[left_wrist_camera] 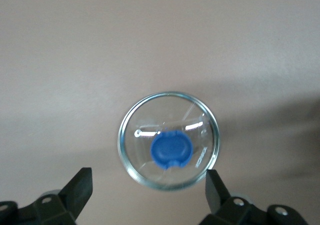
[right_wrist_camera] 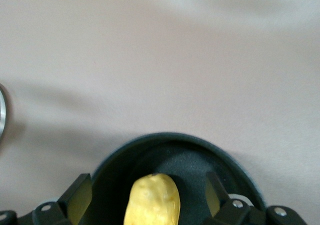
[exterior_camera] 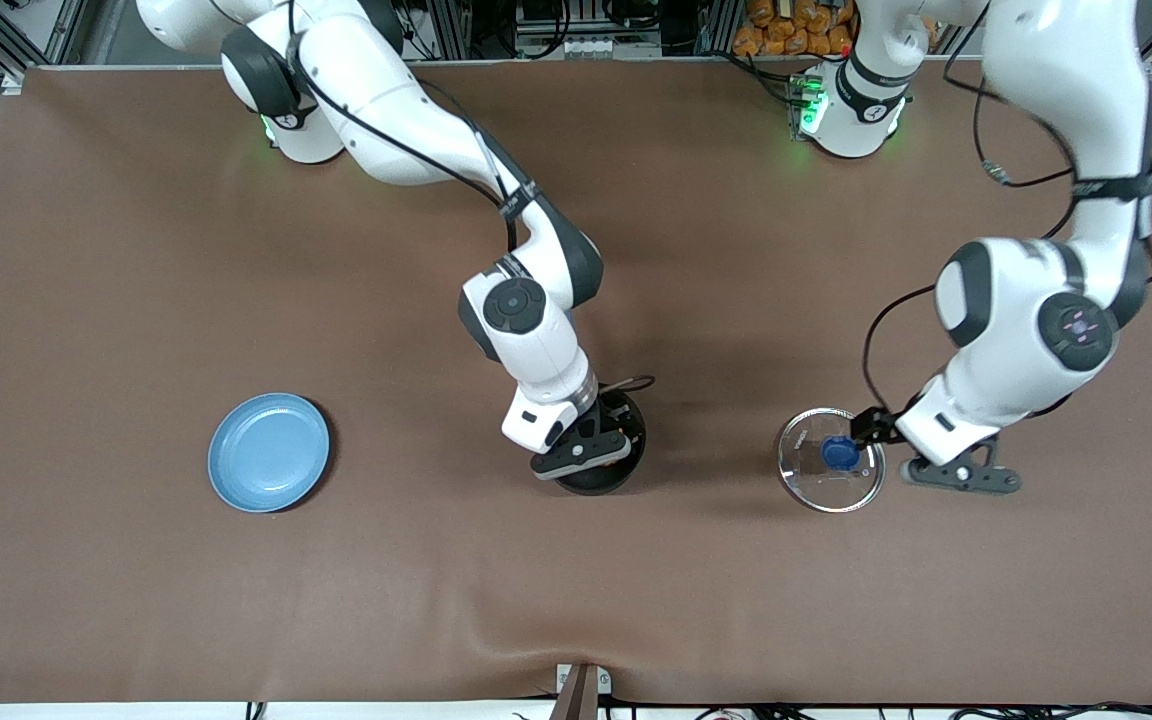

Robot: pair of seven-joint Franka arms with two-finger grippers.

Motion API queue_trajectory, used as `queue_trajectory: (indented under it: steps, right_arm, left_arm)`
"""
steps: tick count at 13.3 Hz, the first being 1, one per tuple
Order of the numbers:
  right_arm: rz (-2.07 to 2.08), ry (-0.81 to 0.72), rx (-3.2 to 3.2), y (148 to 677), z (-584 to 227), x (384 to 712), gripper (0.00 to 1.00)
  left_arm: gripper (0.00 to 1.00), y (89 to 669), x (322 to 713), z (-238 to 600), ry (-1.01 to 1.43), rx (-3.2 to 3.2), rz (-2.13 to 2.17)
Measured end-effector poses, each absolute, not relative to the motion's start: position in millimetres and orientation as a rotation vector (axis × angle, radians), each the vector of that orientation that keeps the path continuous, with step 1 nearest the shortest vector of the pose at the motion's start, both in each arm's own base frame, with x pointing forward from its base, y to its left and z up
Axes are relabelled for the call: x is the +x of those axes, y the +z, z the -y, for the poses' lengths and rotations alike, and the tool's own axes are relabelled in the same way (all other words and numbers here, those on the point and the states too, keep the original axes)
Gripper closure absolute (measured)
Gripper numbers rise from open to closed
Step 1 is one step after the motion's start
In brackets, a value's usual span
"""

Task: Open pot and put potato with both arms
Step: 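Open the right gripper to drop the potato into the pan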

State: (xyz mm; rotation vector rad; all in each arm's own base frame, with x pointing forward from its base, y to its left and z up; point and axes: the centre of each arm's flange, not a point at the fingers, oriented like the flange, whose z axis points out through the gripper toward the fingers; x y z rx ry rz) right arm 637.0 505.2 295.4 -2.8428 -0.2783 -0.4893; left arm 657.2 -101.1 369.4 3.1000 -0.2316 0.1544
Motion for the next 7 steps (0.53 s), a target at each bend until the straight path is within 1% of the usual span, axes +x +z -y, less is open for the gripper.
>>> queue_trajectory:
  steps: [4,7]
  right_arm:
    - [0.192,-0.457,-2.960,370,-444,665,0.00]
    - [0.082,-0.375,-3.070,427,-383,677,0.00]
  left_arm:
    - [0.00,410,646,99,0.135,3.086,0.240]
    - [0.00,429,647,101,0.110,3.087,0.242]
